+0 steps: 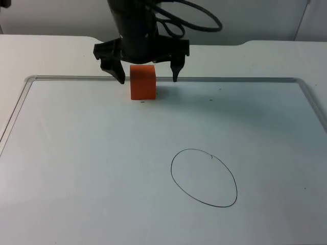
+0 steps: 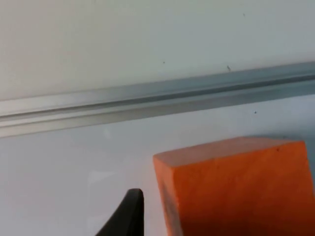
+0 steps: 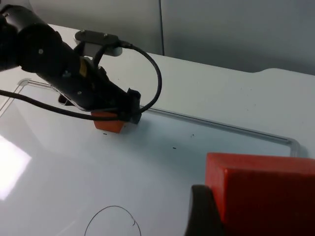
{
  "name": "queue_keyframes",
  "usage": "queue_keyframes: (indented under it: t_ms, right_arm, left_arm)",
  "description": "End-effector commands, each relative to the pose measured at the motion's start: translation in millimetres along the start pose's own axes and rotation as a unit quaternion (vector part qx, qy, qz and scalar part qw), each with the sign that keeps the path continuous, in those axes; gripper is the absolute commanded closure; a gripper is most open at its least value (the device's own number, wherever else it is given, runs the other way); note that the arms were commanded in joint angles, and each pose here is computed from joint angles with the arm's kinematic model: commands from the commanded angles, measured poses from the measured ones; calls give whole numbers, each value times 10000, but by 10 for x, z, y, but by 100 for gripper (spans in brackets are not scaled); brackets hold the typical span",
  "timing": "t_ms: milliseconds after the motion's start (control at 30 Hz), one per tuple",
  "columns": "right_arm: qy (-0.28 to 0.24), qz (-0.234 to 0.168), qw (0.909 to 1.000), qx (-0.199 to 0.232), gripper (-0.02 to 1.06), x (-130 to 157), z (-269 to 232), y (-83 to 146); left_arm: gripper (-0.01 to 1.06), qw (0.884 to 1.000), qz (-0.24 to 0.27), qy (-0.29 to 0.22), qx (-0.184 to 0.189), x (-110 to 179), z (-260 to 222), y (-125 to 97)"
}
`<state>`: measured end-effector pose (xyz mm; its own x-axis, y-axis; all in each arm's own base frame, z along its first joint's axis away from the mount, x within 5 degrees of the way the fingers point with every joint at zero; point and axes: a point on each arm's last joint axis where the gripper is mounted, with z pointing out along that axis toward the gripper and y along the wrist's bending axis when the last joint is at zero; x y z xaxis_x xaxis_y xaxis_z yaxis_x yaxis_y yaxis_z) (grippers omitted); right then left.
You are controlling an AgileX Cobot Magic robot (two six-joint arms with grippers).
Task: Pick up one cube with the left hand and another cube with the right hand. First place the cube in the right hand at the target position, then stack the cube in the left hand on top.
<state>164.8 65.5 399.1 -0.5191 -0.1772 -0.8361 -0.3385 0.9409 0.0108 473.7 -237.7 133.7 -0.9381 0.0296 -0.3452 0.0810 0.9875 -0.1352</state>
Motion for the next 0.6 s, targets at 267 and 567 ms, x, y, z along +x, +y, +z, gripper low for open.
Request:
queue_keyframes:
  t_ms: [267, 567]
  right_arm:
    - [-100, -27, 9999, -47, 105, -3, -13, 13]
    - [-109, -34, 9999, -41, 105, -4, -13, 11]
  left_arm:
    - [1, 10000, -25, 24, -17, 24, 86, -17]
    - [47, 10000, -44, 52, -2, 37, 123, -17]
